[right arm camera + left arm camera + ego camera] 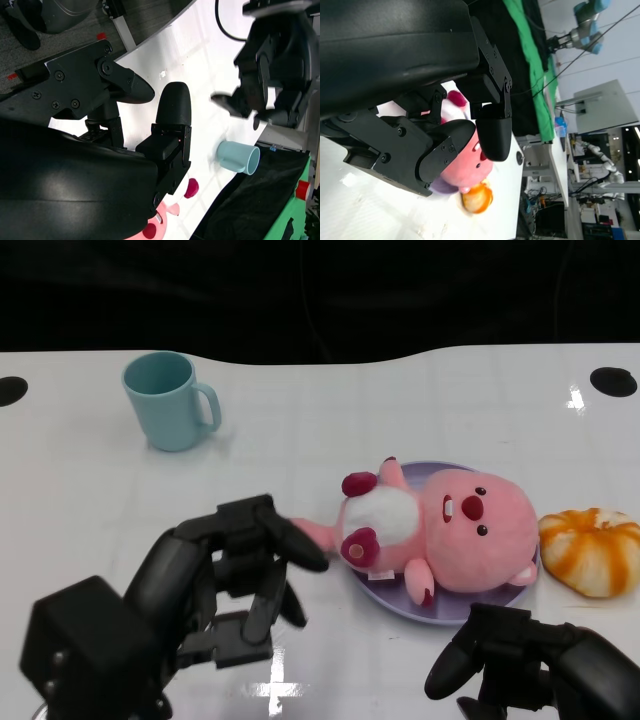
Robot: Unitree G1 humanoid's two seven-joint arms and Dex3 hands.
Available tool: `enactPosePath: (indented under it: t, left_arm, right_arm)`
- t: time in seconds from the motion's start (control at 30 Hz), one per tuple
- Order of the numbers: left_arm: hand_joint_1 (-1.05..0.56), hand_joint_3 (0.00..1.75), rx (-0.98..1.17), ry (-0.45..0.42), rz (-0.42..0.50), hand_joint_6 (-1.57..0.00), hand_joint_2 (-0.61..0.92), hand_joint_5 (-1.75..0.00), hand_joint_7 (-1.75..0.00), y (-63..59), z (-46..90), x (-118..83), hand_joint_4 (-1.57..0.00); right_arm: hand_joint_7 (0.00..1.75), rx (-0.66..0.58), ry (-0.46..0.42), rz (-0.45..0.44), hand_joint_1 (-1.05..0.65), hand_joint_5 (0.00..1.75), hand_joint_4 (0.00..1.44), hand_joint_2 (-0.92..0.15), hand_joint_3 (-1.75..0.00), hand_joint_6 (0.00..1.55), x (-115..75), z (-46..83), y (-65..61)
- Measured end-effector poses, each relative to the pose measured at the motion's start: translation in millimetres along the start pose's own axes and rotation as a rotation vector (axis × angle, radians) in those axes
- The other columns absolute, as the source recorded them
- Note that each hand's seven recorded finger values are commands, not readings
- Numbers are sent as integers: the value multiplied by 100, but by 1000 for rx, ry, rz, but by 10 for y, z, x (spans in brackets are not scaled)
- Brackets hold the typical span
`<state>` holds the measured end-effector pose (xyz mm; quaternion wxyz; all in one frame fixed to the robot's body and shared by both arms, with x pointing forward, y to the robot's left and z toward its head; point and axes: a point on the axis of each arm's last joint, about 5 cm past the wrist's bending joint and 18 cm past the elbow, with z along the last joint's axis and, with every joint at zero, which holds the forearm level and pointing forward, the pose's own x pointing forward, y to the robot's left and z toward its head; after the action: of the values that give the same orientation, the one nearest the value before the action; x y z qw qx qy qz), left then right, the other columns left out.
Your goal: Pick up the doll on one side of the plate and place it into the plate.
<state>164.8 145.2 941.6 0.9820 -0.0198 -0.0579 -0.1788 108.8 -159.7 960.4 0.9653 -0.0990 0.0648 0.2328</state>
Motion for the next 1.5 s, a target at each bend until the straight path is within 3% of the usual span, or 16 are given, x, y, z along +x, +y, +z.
enactPosePath:
  t: [0.1,0.37,0.77,1.5]
  left_arm:
    - [-16,153,-48,43,5,-82,36,-174,-165,24,36,-106,-94]
    - [-14,151,-146,160,0,-78,34,-175,-168,36,68,-366,-91]
    - [-15,152,-262,301,21,-79,32,-175,-169,26,-134,-386,-91]
    - [-15,153,-263,340,27,-78,32,-175,-169,55,-168,-384,-89]
  right_arm:
    - [130,1,-3,0,-14,167,61,-66,-95,55,4,3,2]
    - [128,1,1,-3,-16,165,62,-66,-93,55,3,2,-6]
    - [127,-7,4,-5,-13,165,62,-67,-92,56,0,-21,-44]
    - [130,-12,-4,-14,-12,169,60,-68,-92,53,-26,-56,-66]
